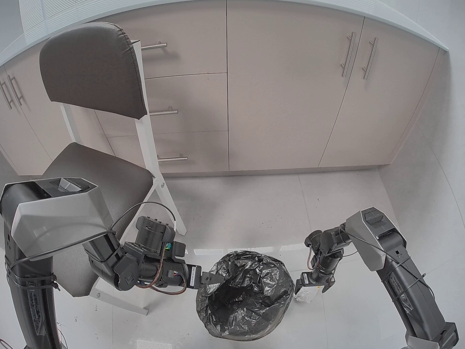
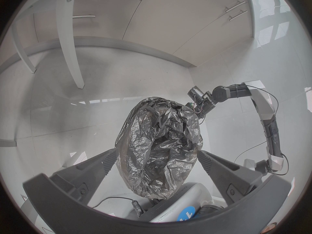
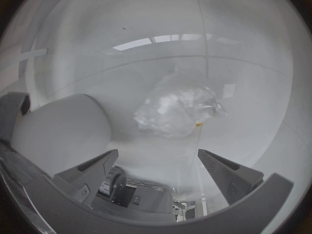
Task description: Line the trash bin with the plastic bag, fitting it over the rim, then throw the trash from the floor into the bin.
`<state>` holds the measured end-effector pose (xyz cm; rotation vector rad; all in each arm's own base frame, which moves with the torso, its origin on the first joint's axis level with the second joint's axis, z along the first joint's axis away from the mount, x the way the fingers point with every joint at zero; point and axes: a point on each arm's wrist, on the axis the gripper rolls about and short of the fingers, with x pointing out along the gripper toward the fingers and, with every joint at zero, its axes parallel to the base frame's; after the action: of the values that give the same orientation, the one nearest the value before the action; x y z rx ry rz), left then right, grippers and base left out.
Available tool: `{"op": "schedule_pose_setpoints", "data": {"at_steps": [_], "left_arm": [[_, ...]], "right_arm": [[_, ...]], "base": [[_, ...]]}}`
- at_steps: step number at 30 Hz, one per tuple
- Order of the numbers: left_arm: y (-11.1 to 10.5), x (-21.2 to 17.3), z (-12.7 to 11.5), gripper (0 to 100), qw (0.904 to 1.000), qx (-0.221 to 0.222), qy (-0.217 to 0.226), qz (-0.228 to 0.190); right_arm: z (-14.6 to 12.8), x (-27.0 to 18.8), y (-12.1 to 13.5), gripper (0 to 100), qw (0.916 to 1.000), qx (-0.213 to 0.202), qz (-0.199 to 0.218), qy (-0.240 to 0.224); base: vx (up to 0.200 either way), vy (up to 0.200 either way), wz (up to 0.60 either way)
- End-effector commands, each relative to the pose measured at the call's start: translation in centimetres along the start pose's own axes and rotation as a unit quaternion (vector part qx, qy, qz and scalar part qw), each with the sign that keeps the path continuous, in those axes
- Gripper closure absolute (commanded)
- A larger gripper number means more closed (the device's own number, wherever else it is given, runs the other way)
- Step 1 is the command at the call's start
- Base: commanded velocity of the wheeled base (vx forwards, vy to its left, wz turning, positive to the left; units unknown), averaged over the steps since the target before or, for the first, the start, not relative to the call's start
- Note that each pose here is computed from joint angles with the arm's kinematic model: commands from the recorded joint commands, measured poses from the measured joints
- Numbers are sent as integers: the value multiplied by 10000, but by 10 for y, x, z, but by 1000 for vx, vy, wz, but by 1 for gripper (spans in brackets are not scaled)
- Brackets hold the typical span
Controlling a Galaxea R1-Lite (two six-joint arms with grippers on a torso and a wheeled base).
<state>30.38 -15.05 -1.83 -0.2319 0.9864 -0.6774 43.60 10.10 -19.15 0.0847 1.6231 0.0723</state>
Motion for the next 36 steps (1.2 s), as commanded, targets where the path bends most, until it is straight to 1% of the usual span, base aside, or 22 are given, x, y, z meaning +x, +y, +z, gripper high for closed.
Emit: {"op": "schedule_pose_setpoints", "data": {"at_steps": [1,4,6,7,8,9,11,14,20,30,31,36], "left_arm": [[0,0,0,0,10000,-2,7,2],[0,0,-1,0,10000,-5,14,3],[0,0,0,0,10000,-2,7,2],[0,0,0,0,10000,-2,7,2],[1,1,-1,0,10000,-5,14,3],[1,1,-1,0,10000,-12,14,3],[0,0,0,0,10000,-9,5,9],[1,1,-1,0,10000,-15,18,13],[1,1,-1,0,10000,-8,18,13],[1,1,-1,0,10000,3,12,11],[1,1,-1,0,10000,3,12,11],[0,0,-1,0,10000,-25,5,9]], "right_arm": [[-2,19,-11,0,9997,81,-231,-3],[5,19,-12,0,9982,73,-411,-428],[13,18,-9,0,9947,67,-562,-863],[15,18,-8,0,9934,62,-614,-969],[20,17,-3,0,9863,67,-906,-1377],[23,16,3,0,9809,77,-1073,-1620],[24,16,14,0,9720,58,-1357,-1916],[21,17,24,0,9720,-31,-1386,-1896],[20,17,28,0,9714,-42,-1391,-1923],[26,15,11,0,9703,137,-1403,-1964],[27,15,7,0,9710,176,-1378,-1944],[28,14,6,0,9702,188,-1364,-1995]], "base": [[0,0,0],[0,0,0],[0,0,0],[0,0,0],[0,0,0],[0,0,0],[0,0,0],[0,0,0],[0,0,0],[0,0,0],[0,0,0],[0,0,0]]}}
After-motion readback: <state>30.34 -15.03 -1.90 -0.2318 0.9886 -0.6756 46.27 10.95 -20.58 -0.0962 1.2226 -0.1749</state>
